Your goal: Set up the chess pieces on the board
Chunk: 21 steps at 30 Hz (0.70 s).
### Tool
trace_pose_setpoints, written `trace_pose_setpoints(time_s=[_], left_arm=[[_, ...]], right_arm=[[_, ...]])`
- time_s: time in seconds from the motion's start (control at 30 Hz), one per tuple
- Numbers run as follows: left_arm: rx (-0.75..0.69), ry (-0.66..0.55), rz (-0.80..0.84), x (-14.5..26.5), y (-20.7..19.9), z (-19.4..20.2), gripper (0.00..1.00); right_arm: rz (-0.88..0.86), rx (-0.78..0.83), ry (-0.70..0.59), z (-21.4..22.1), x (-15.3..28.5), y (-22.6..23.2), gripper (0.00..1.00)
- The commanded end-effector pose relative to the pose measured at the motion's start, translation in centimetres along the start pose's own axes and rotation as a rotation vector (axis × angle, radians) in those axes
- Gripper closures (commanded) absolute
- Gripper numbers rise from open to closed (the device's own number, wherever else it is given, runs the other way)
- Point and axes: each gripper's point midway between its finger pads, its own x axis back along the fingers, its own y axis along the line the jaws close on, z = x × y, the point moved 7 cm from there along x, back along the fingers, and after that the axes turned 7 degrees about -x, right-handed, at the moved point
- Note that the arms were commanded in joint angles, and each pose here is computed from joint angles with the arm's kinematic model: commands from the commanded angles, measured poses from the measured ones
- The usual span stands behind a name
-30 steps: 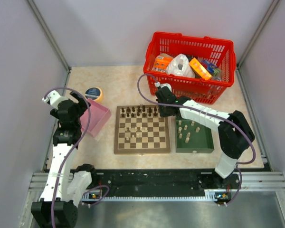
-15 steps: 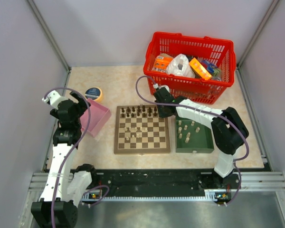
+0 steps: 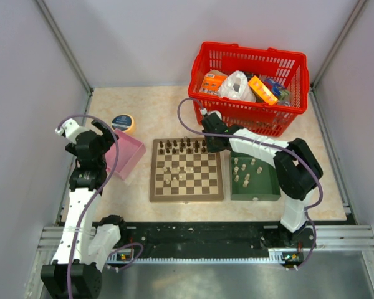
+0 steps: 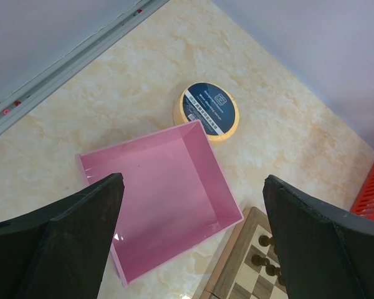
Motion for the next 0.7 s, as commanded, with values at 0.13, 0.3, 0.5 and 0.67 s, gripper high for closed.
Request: trace_pose_setpoints(time_s=[0.13, 0.3, 0.5, 0.67], left_arm=[[0.007, -0.050, -0.001, -0.05, -0.05, -0.93, 0.01], [0.009, -0.049, 0.008, -0.08, -0.22, -0.96, 0.01], [0.011, -0.048, 0.006, -0.21, -0.21, -0.91, 0.01], [0.010, -0.045, 0.009, -0.31, -0.30, -0.92, 0.01]], right_arm=[[-0.008, -0.009, -0.050, -1.74, -0.30, 0.38, 0.84], [0.000, -0.006, -0.042, -1.49, -0.72, 0.25, 0.82], [0.001, -0.007, -0.048, -1.60, -0.89, 0.23, 0.81], [0.000, -0.008, -0.057, -1.81, -0.95, 0.18, 0.83]])
